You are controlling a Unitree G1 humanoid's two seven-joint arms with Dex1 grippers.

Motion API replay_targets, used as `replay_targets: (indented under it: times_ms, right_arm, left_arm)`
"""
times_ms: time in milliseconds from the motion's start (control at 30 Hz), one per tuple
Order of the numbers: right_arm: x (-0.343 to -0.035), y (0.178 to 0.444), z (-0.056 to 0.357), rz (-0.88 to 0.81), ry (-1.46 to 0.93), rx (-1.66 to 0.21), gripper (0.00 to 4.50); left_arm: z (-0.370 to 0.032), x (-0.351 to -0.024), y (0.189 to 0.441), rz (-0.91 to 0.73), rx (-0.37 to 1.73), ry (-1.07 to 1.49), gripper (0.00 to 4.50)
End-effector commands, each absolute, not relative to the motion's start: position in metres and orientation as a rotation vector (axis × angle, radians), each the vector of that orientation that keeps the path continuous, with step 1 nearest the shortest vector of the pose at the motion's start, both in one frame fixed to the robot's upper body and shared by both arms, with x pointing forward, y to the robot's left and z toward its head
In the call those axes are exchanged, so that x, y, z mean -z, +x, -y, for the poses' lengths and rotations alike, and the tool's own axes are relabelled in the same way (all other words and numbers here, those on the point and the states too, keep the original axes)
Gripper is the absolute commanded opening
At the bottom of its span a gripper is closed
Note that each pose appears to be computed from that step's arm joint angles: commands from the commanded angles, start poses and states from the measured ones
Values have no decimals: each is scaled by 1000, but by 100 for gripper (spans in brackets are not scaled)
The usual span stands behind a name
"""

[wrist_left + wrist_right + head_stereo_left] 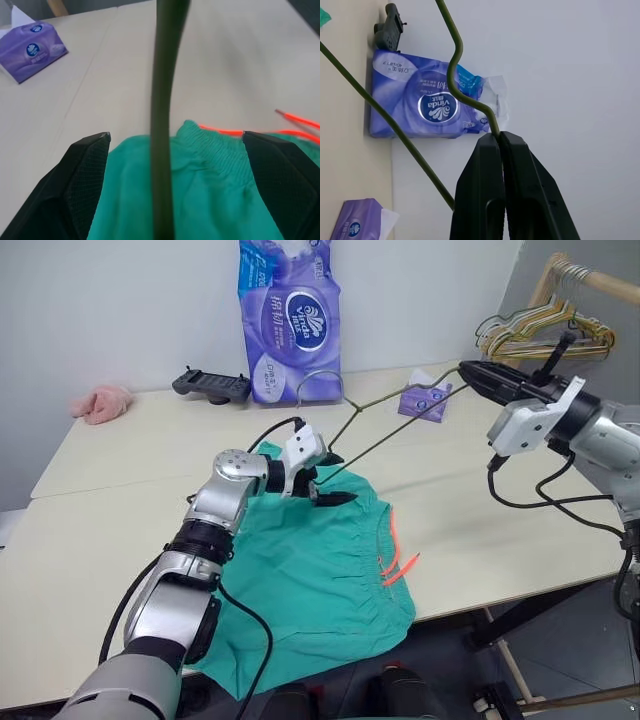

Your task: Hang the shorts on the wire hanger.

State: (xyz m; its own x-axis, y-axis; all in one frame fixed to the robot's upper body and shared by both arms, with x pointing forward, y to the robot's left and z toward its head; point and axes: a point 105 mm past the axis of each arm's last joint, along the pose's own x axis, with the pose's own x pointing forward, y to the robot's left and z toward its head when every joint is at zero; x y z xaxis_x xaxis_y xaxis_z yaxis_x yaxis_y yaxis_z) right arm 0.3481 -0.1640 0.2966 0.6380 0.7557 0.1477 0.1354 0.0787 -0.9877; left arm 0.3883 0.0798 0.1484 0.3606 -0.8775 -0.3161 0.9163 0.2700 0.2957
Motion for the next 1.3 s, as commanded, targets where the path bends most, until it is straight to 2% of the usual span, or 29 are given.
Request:
replay_targets:
  times_ms: [33, 433, 633, 733, 933, 1100, 1300]
  right_arm:
    - [-322, 340, 163, 887, -1413, -490, 0]
    - [-318, 342, 159, 872, -1409, -496, 0]
    - [-306, 347, 161, 791, -1422, -526, 0]
    - [-288, 352, 162, 679, -1412, -609, 78]
    - [-279, 352, 168, 594, -1391, -644, 288]
    - [-275, 357, 173, 484, -1354, -623, 449]
    - [-268, 364, 166, 305, -1298, -623, 449]
  left_arm:
    - [-76, -166, 395, -17, 1185, 497, 387]
    - [-71, -174, 396, 21, 1188, 462, 1]
    - [-72, -173, 405, 28, 1115, 473, 1]
    - [-73, -167, 410, 20, 1077, 506, 0]
    - [-86, -167, 422, 26, 979, 577, 0]
    - [-103, -159, 433, 55, 856, 875, 0]
    - [-94, -163, 434, 185, 819, 1068, 0]
